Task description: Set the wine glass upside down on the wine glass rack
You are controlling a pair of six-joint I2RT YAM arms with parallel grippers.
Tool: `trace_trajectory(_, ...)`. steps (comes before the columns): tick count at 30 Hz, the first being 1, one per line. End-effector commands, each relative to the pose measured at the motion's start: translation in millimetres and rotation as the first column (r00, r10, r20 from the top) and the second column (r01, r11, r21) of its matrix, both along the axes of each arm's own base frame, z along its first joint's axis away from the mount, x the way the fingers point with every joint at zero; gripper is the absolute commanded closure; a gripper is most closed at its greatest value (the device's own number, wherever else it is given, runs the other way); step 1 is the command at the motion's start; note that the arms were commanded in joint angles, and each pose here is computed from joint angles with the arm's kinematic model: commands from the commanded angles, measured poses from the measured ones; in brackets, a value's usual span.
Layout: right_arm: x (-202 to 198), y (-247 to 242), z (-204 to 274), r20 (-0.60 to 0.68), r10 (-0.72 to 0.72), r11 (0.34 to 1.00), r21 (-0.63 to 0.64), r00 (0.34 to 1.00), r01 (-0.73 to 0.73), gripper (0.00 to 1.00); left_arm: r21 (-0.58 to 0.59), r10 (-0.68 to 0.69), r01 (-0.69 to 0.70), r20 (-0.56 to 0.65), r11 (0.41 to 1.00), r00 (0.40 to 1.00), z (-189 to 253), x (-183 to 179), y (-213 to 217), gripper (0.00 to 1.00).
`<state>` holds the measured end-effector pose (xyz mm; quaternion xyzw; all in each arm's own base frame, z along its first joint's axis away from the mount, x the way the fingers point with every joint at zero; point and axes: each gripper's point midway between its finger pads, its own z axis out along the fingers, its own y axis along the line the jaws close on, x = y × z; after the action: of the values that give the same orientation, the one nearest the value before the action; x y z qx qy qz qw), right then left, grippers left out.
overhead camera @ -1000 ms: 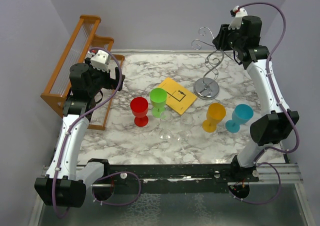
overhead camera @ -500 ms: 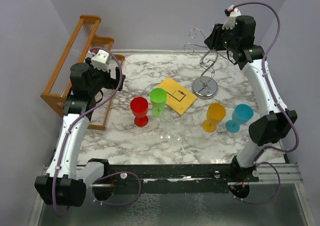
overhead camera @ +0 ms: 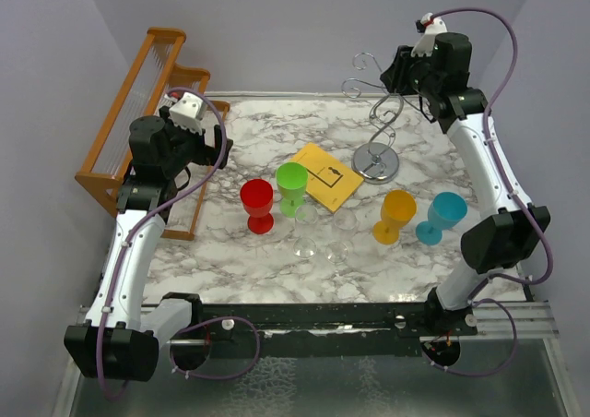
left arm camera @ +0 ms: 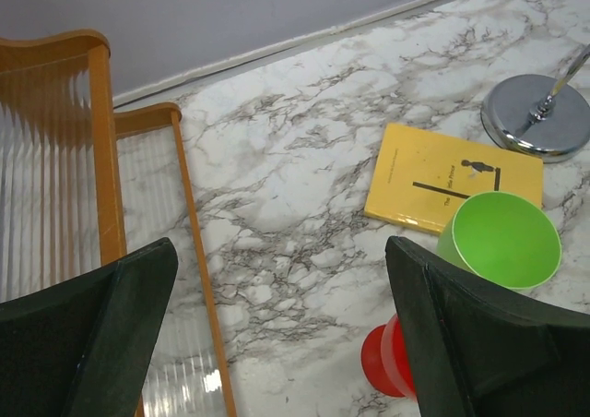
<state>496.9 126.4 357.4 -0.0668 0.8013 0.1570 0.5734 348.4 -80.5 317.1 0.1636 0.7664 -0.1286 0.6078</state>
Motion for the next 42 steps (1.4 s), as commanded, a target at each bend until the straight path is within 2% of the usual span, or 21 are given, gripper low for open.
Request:
trace_trajectory(1,-6.1,-14.4,15.6,0.1,-0.037,0.994,-0.099,0.994,0.047,0.79,0.0,-0.09,0.09,0.01,0.996,0.996,-3.5,-5.2,-13.3,0.01)
trace_trajectory(7,-10.7,-21.6,6.1,0.093,-0.046,0.987,-0.149,0.995,0.06,0.62,0.029,-0.219,0.221,-0.048,0.975,0.974,-22.8,-14.8,-32.4,0.01)
trace_trajectory(16,-22.2,-32.0,21.6,0.143,-0.049,0.974,-0.213,0.989,0.079,0.43,0.162,-0.362,0.394,-0.197,0.905,0.911,-64.3,-31.9,-52.0,0.01)
trace_trajectory(18,-25.9,-35.3,27.2,0.155,-0.05,0.969,-0.232,0.987,0.085,0.23,0.18,-0.385,0.427,-0.228,0.886,0.894,-71.1,-34.5,-55.7,0.01)
trace_trajectory(21,-33.8,-39.5,36.4,0.174,-0.04,0.96,-0.267,0.984,0.086,0.1,0.202,-0.402,0.466,-0.288,0.862,0.869,-82.2,-37.8,-58.7,0.01)
trace_trajectory(23,-42.6,-41.7,44.2,0.191,-0.024,0.953,-0.292,0.981,0.08,0.06,0.216,-0.408,0.486,-0.323,0.847,0.854,-88.4,-39.3,-59.8,0.03)
trace_trajectory(28,-74.9,-43.2,61.3,0.258,0.066,0.927,-0.372,0.964,0.036,0.05,0.264,-0.42,0.546,-0.409,0.796,0.81,-108.7,-44.5,-61.8,0.1)
trace_trajectory(34,-97.4,-48.5,66.2,0.279,0.1,0.905,-0.425,0.955,0.029,0.05,0.342,-0.388,0.583,-0.493,0.736,0.779,-130.9,-39.3,-63.6,0.26)
trace_trajectory(37,-99.0,-47.9,58.1,0.262,0.109,0.902,-0.431,0.959,0.015,0.05,0.361,-0.375,0.595,-0.519,0.719,0.768,-138.3,-34.4,-67.0,0.38)
trace_trajectory(42,-100.7,-43.9,51.2,0.244,0.133,0.901,-0.433,0.961,-0.015,0.05,0.363,-0.368,0.628,-0.571,0.688,0.734,-145.7,-34.6,-71.3,0.68)
